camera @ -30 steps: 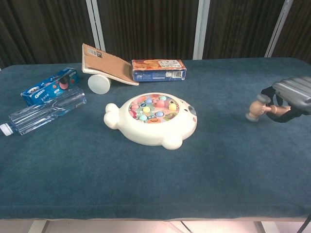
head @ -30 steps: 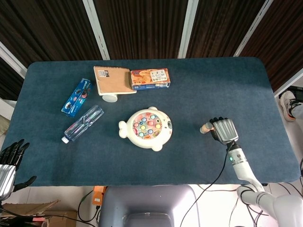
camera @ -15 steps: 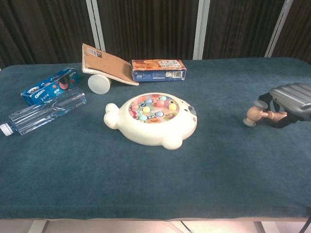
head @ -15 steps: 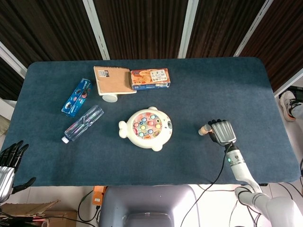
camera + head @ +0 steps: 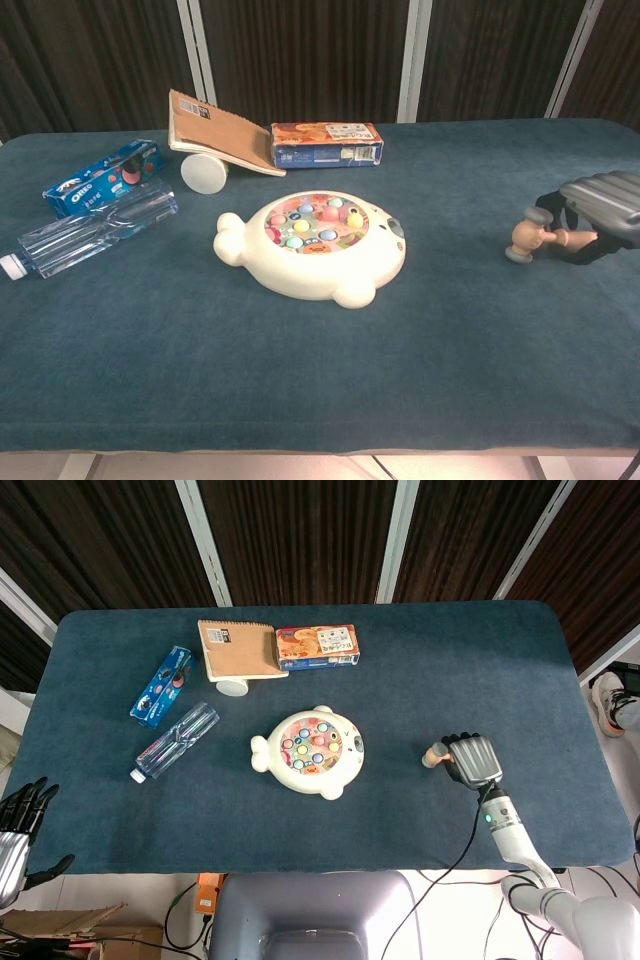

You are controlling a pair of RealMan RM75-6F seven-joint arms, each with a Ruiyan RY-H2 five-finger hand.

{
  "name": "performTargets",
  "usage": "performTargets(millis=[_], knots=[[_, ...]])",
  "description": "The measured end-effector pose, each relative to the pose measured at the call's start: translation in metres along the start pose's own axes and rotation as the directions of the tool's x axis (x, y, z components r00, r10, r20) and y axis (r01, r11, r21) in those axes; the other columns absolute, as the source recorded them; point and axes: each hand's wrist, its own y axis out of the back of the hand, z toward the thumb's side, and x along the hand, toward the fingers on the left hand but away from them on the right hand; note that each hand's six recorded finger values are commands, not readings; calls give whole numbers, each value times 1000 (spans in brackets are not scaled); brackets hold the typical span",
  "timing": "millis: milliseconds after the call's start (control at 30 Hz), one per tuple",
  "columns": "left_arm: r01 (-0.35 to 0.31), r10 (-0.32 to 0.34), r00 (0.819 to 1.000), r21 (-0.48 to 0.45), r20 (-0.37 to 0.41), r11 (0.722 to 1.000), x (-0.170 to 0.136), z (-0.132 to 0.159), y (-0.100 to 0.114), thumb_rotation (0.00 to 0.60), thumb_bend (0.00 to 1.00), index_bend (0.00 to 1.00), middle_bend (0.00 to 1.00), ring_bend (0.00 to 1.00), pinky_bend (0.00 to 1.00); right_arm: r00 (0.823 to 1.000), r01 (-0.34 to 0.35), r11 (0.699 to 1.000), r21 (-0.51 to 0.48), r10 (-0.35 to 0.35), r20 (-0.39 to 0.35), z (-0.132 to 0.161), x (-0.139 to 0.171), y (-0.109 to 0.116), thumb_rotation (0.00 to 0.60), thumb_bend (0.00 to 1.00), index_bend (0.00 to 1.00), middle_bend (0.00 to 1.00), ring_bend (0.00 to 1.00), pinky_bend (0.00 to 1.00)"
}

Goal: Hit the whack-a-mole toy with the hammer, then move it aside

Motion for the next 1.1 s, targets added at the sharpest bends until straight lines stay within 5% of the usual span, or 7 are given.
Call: performTargets(millis=[567,1100], knots=[[-7,7,1000,-7,1,1000,-1,-1,2,600,177,0,0,0,127,1000,-9,1000,5,9,-2,-3,3,0,600,439,360,430,347,516],[-13,13,1000,-6,4,1000,-3,0,3,600,165,0,0,0,127,999,49,996,-68,-48,19,-18,24,19,600,245,190,267,199,400]])
